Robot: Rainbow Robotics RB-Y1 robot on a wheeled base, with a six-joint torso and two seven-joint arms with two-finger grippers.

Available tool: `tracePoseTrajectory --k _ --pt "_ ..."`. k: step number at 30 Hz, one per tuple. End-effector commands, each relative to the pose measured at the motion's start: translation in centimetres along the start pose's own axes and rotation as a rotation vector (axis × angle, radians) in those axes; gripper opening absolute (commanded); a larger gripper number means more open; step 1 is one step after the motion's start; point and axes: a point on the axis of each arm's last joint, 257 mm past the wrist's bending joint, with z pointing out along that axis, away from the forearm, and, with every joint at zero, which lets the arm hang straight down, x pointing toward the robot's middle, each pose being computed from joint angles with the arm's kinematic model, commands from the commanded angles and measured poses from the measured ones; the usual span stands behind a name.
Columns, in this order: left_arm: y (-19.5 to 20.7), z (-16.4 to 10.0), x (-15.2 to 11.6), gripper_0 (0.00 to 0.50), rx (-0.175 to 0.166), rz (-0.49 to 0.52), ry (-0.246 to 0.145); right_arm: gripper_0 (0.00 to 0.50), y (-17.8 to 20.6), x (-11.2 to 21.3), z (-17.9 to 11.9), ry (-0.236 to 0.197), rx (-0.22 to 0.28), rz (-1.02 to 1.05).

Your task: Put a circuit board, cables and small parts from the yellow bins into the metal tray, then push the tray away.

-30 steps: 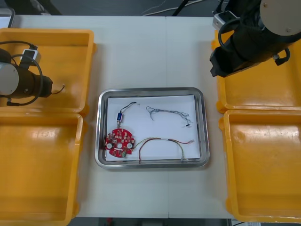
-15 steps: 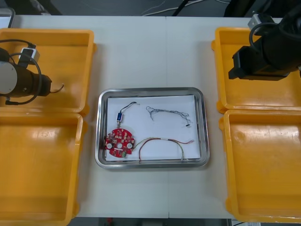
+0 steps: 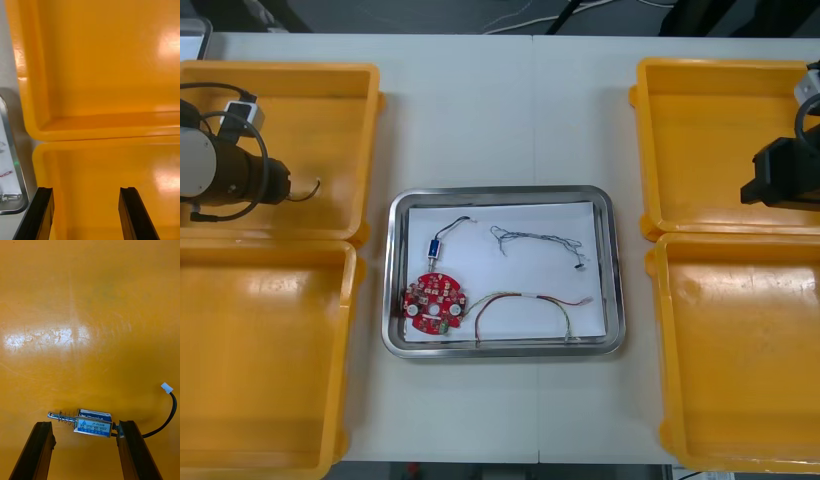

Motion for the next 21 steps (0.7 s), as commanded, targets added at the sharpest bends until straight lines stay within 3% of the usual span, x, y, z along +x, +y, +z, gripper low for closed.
tracePoseTrajectory --k 1,7,11,12,13,21 --pt "1.3 -2.8 -3.9 0.500 -0.027 0.192 -0.051 0.500 -3.3 0.1 -1.5 -0.026 0.055 0.056" --pt "1.1 -4.8 -4.9 0.500 -0.027 0.406 -0.009 0.500 -4.7 1.3 -1.6 -0.019 0.063 0.072" --pt "0.9 -6.1 -6.2 0.500 -0.011 0.559 -0.017 0.500 -5.3 1.7 -1.9 -0.017 0.060 0.066" --pt "0.9 -6.1 -6.2 0.500 -0.011 0.559 -0.017 0.500 -5.3 1.7 -1.9 -0.017 0.060 0.066" --pt "0.7 -6.6 -6.7 0.500 0.001 0.632 -0.021 0.500 -5.3 1.7 -1.9 -0.015 0.059 0.025" --pt "1.7 -7.9 -7.7 0.500 -0.014 0.999 -0.023 0.500 -7.3 3.0 -1.5 0.011 0.080 -0.053"
